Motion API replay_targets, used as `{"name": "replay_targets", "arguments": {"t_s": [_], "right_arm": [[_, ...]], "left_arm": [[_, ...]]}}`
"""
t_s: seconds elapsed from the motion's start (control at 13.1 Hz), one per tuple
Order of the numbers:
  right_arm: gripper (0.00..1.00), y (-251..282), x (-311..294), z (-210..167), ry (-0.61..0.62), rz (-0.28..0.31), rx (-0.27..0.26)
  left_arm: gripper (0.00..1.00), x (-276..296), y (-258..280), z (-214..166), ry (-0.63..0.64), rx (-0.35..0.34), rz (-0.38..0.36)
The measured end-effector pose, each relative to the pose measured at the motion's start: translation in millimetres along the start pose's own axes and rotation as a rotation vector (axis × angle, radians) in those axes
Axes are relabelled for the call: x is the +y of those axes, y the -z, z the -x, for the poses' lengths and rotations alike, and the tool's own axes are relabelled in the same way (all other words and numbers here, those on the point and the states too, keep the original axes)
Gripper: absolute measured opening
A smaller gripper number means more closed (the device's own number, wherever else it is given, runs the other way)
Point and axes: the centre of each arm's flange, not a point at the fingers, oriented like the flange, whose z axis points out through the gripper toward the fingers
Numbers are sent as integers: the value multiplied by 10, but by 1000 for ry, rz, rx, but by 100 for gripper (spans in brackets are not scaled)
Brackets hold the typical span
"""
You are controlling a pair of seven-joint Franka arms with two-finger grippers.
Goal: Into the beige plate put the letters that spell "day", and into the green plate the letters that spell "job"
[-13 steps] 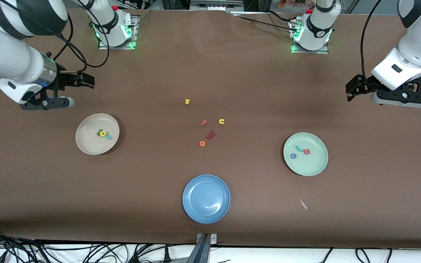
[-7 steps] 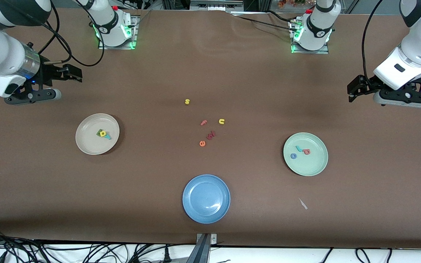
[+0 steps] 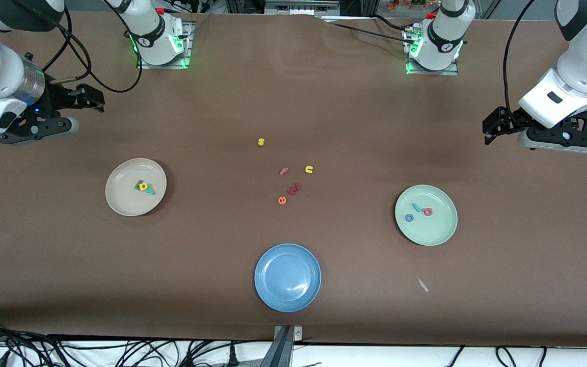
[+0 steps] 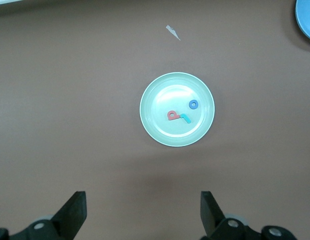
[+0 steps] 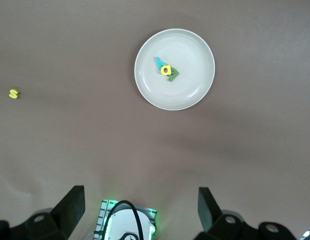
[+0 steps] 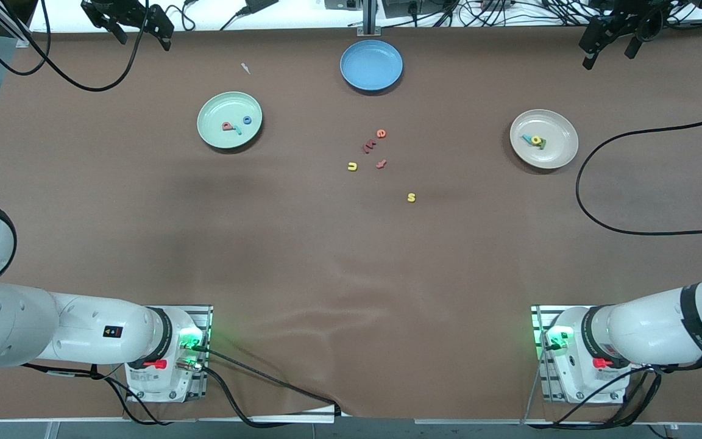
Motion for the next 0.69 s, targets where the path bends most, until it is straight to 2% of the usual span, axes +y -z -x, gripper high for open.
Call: {"name": "replay_targets", "arguments": {"t_s": [0.3,0.69], "right_arm": [[100,10,143,2,-9,1,18],[100,56,403,-19,-51,2,83]], "left_arm": [[100,3,4,-1,-1,1,0],[100,7,3,-2,-1,1,0]]}}
